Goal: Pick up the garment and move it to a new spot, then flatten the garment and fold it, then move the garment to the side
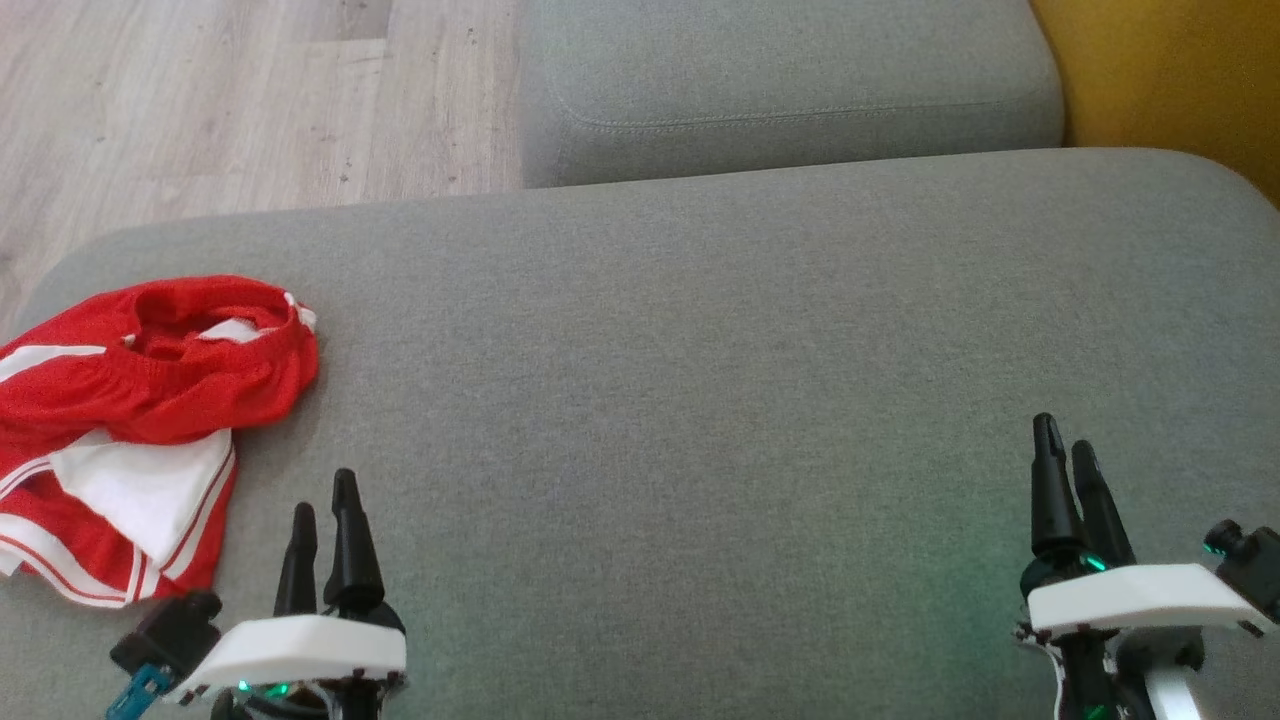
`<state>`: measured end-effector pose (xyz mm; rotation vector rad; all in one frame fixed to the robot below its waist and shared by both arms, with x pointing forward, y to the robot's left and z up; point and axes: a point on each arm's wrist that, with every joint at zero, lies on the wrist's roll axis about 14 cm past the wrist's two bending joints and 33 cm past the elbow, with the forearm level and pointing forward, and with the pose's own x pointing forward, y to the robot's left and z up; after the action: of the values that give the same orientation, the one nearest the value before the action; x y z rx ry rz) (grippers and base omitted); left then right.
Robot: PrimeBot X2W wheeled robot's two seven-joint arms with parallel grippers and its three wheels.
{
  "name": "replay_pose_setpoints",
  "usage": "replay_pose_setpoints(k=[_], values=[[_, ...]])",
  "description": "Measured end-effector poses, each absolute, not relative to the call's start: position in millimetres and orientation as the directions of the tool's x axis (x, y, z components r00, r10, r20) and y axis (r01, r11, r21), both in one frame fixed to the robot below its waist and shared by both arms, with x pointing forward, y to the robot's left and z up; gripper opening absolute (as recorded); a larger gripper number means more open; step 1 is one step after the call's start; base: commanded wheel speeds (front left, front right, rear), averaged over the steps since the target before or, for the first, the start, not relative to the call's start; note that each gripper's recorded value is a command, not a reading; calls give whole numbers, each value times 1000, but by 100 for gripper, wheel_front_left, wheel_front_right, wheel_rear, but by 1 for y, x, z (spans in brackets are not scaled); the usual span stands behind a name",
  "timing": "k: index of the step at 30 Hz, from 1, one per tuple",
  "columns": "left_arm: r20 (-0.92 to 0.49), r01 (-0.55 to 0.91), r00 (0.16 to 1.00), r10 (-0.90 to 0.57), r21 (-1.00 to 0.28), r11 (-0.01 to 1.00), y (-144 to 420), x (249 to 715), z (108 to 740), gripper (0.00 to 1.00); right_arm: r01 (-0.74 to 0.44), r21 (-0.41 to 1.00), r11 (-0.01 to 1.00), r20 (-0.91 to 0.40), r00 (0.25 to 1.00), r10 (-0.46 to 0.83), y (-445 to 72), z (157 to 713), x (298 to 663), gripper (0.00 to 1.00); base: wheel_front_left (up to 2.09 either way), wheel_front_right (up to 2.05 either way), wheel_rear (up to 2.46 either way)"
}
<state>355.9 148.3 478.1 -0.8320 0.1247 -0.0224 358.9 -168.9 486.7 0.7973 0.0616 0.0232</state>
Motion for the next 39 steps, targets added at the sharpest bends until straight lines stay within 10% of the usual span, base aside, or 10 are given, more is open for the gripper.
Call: replay_pose_setpoints(k=[39], values=[[60,146,989,-134,-307,940,119,351,516,100,-138,306,942,90,989,116,-151,518,355,100,0,0,0]])
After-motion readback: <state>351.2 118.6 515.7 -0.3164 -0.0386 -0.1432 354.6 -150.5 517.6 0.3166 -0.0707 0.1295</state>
